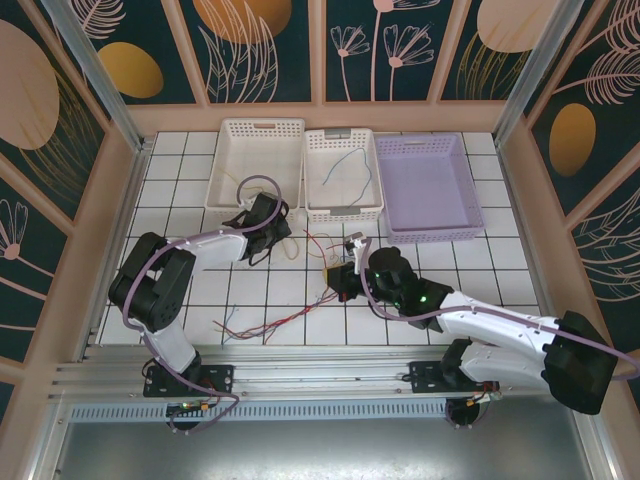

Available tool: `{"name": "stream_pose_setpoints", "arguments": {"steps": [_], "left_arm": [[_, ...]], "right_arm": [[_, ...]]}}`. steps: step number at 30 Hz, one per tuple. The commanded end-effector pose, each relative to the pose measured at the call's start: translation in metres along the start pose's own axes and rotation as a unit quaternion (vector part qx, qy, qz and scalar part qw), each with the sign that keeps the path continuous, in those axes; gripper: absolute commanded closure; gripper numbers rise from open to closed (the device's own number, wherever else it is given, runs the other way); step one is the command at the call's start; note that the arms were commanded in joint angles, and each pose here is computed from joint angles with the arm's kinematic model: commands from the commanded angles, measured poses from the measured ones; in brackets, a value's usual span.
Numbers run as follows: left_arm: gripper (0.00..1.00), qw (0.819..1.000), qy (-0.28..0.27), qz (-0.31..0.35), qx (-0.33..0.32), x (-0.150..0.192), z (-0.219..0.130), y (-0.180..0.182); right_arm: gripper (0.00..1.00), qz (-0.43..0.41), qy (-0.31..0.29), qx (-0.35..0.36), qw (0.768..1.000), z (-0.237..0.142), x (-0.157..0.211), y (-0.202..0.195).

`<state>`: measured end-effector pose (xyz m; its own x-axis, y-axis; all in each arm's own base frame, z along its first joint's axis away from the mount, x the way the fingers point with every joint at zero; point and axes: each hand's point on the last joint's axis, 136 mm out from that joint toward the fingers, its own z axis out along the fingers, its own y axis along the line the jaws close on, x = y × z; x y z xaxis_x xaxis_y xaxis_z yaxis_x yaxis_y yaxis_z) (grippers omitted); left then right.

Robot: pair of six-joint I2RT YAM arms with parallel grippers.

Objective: Untangle the cables

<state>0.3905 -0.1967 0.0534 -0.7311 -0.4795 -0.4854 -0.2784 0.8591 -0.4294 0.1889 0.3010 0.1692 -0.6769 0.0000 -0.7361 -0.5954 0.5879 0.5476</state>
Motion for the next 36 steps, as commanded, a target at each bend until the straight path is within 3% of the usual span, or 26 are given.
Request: {"name": "stream_pose_setpoints", "arguments": {"steps": [1,7,11,18,26,36], "left_arm": [[1.0,0.999,-0.007,0.017,0.04,-0.018,-0.026,-0.03],[1.0,0.992,-0.019,0.031,0.121,-0.053,-0.073,-0.085],[1.0,0.986,-0.002,0.008,0.165,-0.075,-0.082,-0.103],[1.0,0.972,0.027,-0.059,0.227,-0.113,-0.074,-0.112],[1.0,0.944,0.105,-0.144,0.277,-0.114,-0.027,-0.121],[1.0,0.906,0.108,-0.262,0.313,-0.158,0.0,-0.089]], "right_arm": [[1.0,-0.017,-0.025,-0.02,0.999,-0.008,-0.02,0.016],[1.0,-0.014,-0.027,-0.023,0.999,-0.008,-0.019,0.017],[1.0,-0.013,-0.027,-0.025,0.999,-0.007,-0.019,0.017],[1.0,-0.013,-0.027,-0.026,0.999,-0.007,-0.02,0.019],[1.0,-0.014,-0.027,-0.028,0.999,-0.007,-0.022,0.021],[1.0,-0.016,-0.026,-0.026,0.999,-0.007,-0.022,0.02]]}}
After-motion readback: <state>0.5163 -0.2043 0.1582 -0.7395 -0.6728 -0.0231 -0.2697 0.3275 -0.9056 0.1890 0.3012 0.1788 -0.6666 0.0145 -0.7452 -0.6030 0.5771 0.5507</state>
